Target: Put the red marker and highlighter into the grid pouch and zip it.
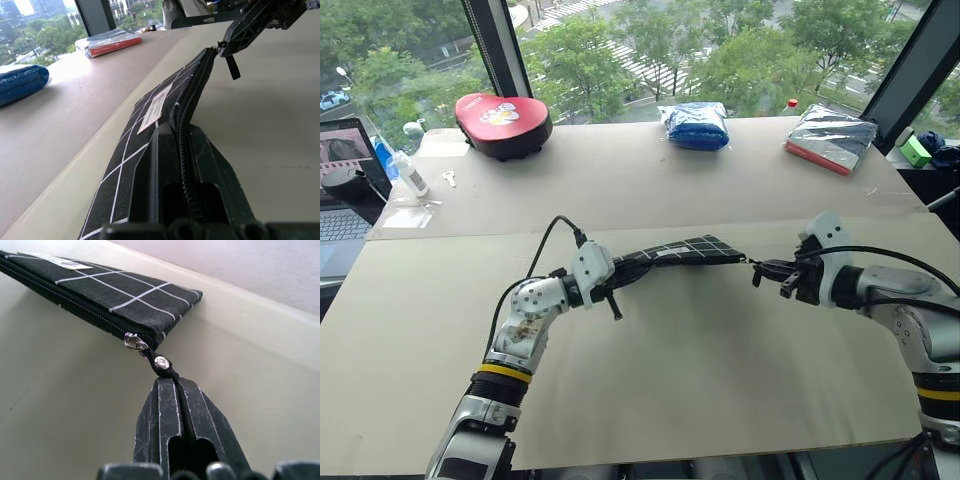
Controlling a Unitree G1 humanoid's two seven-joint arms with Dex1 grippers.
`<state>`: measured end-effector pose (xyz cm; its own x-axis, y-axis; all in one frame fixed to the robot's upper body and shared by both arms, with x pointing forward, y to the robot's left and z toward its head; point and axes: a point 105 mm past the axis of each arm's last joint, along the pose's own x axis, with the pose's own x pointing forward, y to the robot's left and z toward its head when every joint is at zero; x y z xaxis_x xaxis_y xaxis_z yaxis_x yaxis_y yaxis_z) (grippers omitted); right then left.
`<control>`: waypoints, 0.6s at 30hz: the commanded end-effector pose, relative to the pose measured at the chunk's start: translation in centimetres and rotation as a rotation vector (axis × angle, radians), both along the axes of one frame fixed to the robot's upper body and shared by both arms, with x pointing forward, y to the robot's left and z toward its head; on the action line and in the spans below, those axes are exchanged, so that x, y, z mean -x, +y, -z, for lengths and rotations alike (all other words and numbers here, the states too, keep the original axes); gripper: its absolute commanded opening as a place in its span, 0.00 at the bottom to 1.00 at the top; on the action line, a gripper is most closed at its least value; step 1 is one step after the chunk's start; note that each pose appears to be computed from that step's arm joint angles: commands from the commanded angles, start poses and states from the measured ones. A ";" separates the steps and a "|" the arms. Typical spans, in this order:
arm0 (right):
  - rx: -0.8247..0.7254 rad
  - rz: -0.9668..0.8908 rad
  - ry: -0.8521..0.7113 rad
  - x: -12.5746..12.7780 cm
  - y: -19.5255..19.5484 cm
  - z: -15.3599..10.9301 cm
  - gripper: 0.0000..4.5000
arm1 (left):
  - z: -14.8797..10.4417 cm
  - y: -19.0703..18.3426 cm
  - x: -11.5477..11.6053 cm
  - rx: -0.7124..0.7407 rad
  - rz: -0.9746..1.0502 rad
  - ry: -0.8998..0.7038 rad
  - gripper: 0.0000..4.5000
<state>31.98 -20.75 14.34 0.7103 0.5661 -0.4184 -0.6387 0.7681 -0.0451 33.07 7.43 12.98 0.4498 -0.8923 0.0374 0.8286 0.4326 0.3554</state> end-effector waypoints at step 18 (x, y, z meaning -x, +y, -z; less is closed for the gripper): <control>-0.168 -0.059 -0.060 5.1 -3.6 -3.3 0.55 | -0.7 0.0 0.4 -0.024 0.056 -0.058 0.00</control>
